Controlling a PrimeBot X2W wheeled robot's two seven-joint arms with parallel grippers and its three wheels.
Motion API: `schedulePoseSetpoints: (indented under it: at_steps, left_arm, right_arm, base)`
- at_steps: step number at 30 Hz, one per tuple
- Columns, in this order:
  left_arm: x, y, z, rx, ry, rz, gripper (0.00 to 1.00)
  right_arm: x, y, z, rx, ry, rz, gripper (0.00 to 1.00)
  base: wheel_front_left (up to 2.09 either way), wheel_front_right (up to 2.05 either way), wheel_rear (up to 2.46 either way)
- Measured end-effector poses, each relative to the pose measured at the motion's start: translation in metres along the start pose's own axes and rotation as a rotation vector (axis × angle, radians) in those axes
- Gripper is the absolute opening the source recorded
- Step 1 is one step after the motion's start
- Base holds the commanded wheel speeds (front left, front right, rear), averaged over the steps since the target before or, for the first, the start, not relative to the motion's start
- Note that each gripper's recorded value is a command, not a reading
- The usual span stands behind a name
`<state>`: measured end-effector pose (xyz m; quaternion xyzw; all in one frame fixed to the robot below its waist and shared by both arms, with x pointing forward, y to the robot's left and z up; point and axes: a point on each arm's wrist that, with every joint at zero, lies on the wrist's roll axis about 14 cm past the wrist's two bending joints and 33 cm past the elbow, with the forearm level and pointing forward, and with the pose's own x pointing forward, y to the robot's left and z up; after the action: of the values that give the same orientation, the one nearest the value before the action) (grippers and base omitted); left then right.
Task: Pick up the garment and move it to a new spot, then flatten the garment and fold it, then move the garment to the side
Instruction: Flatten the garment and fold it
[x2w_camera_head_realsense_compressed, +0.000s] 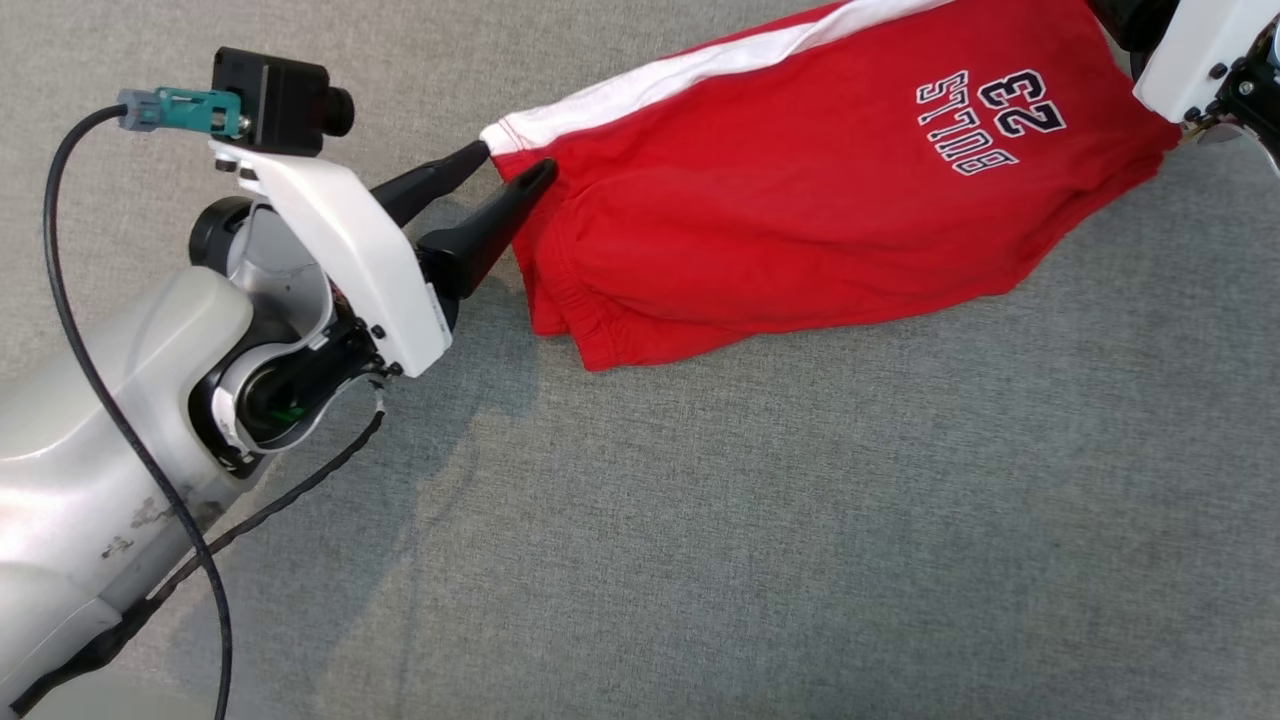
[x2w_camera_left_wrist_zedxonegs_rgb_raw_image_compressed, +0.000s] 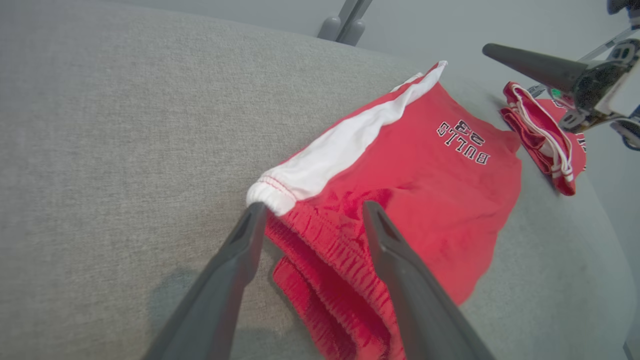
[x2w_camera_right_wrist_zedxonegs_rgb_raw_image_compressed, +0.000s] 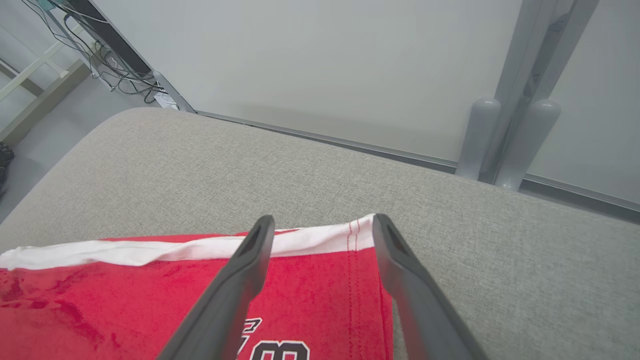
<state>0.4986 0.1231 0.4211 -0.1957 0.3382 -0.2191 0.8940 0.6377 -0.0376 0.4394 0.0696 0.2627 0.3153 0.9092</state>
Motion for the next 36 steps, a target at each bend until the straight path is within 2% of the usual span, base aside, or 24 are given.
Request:
schedulePoseSetpoints:
  at_steps: [5,12,15,19,24,28,36]
  left_arm:
    - [-0.014,0.004,0.004,0.03,-0.026,0.034,1.0]
    - [-0.045,0.005,0.008,0.085,-0.1,0.109,1.0]
    - [-0.055,-0.004,0.014,0.112,-0.172,0.106,1.0]
    - [-0.068,-0.019,0.029,0.206,-0.294,0.085,1.0]
    - [-0.088,-0.014,0.034,0.237,-0.417,0.153,1.0]
    - [-0.104,-0.008,0.034,0.211,-0.491,0.206,1.0]
    - [-0.121,0.013,0.005,0.131,-0.475,0.288,1.0]
  right_arm:
    - [-0.015,0.002,0.012,-0.007,-0.052,-0.011,1.0]
    - [-0.05,0.002,0.006,-0.007,-0.047,-0.052,1.0]
    - [-0.06,0.001,0.0,0.022,-0.033,-0.07,1.0]
    - [-0.061,-0.003,-0.009,0.068,-0.01,-0.092,1.0]
    - [-0.052,-0.001,-0.032,0.115,0.083,-0.096,1.0]
    - [-0.044,-0.001,-0.052,0.158,0.176,-0.108,1.0]
    - [-0.036,-0.004,-0.091,0.26,0.33,-0.15,1.0]
  base:
    - [0.0,0.0,0.0]
    - [0.0,0.0,0.0]
    - [0.0,0.0,0.0]
    - [0.0,0.0,0.0]
    - [0.0,0.0,0.0]
    - [0.0,0.0,0.0]
    - [0.0,0.0,0.0]
